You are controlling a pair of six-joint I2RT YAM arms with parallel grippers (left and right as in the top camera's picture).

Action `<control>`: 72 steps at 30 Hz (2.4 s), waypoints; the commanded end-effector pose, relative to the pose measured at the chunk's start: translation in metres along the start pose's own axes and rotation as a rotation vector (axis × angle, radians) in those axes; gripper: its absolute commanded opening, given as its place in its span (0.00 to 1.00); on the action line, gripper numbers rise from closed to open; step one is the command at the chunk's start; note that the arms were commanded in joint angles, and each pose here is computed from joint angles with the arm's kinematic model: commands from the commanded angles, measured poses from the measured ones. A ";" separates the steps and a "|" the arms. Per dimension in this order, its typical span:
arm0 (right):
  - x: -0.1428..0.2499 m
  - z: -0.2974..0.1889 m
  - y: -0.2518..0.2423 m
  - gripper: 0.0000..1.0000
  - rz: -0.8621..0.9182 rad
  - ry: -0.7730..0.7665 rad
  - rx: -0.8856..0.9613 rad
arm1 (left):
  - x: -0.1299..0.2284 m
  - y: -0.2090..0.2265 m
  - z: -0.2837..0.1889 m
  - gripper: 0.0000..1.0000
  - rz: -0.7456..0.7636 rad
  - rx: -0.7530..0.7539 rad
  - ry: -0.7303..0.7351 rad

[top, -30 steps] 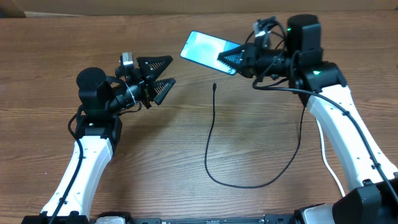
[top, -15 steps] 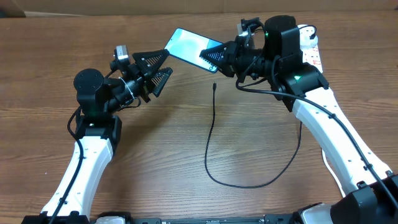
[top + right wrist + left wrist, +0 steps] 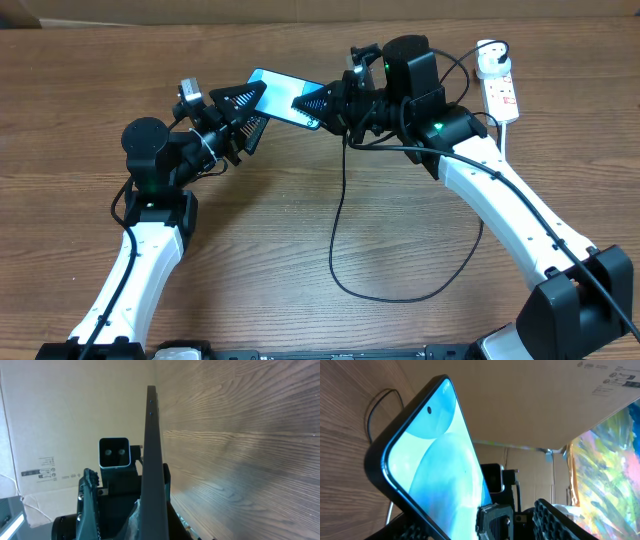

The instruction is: Plug charger to phone and switch on socket

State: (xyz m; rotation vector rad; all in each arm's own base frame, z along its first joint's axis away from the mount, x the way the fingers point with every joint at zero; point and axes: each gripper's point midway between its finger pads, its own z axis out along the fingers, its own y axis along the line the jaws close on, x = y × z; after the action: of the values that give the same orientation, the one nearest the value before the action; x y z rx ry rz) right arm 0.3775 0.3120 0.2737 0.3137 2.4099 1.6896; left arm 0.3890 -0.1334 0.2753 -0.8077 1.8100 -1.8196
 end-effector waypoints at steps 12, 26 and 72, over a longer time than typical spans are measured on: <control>0.024 0.002 0.013 0.04 -0.020 0.110 -0.040 | -0.009 0.001 0.001 0.51 -0.001 -0.008 -0.068; 0.044 0.011 0.017 0.04 -0.029 0.163 -0.042 | -0.026 -0.002 -0.001 0.43 0.011 0.003 -0.169; 0.085 0.017 0.007 0.20 -0.106 0.308 -0.017 | -0.030 -0.008 -0.001 0.04 0.028 0.028 -0.188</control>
State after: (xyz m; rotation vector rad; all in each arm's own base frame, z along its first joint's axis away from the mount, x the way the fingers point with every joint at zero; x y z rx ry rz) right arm 0.3316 0.3376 0.2706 0.1454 2.5497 1.7589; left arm 0.4070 -0.1122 0.2605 -1.0100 1.6977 -1.7187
